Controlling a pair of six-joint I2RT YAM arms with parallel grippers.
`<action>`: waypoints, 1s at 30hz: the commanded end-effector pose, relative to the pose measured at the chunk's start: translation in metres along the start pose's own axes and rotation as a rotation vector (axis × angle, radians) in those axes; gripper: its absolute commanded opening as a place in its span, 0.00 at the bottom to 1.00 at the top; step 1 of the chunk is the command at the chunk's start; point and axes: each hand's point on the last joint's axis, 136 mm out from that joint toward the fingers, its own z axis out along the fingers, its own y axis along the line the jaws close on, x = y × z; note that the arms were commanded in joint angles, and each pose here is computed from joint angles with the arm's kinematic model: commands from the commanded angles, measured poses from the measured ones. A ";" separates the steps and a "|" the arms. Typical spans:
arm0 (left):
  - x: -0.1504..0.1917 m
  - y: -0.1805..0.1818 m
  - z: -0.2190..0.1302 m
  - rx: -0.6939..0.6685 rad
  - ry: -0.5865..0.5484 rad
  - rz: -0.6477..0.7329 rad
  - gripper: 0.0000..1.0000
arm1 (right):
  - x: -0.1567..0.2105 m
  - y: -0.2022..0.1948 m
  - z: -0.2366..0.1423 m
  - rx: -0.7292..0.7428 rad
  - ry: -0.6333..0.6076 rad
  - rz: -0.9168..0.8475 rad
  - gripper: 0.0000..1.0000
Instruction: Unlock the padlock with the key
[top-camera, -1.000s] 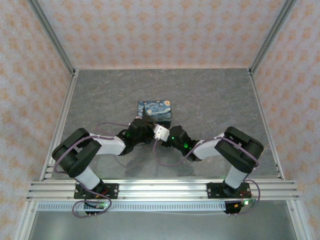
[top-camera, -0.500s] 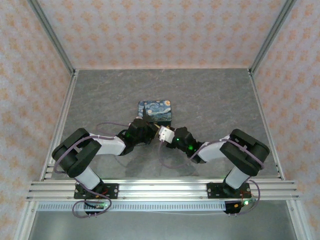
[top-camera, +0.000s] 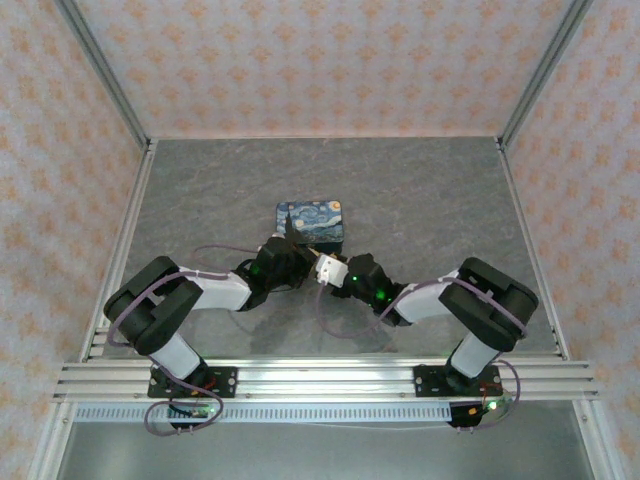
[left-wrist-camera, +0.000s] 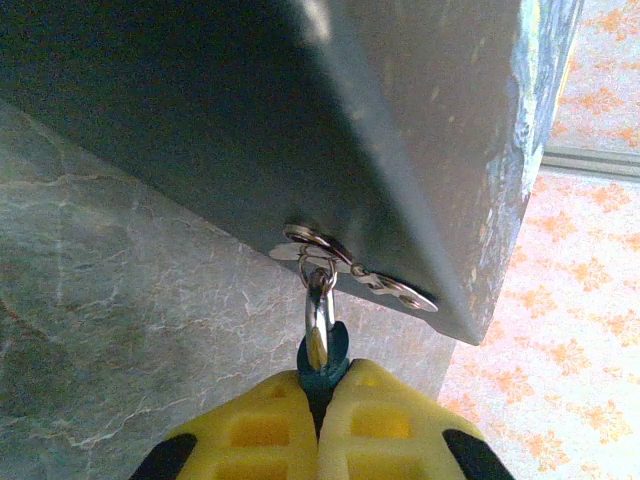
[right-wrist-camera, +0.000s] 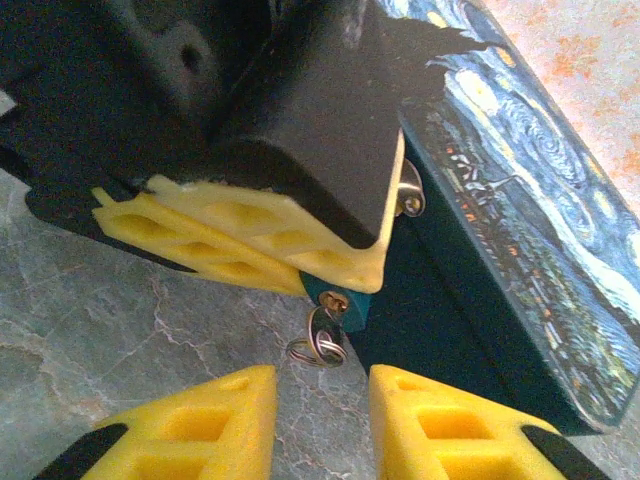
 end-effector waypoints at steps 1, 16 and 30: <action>0.005 -0.014 -0.001 0.035 0.014 0.006 0.00 | -0.009 -0.005 0.007 0.014 -0.031 0.002 0.29; 0.005 -0.011 -0.001 0.028 0.015 0.007 0.00 | -0.013 -0.012 0.012 0.051 -0.047 0.013 0.24; 0.006 -0.011 -0.002 0.030 0.017 0.007 0.00 | -0.013 -0.013 0.016 0.056 -0.044 0.053 0.02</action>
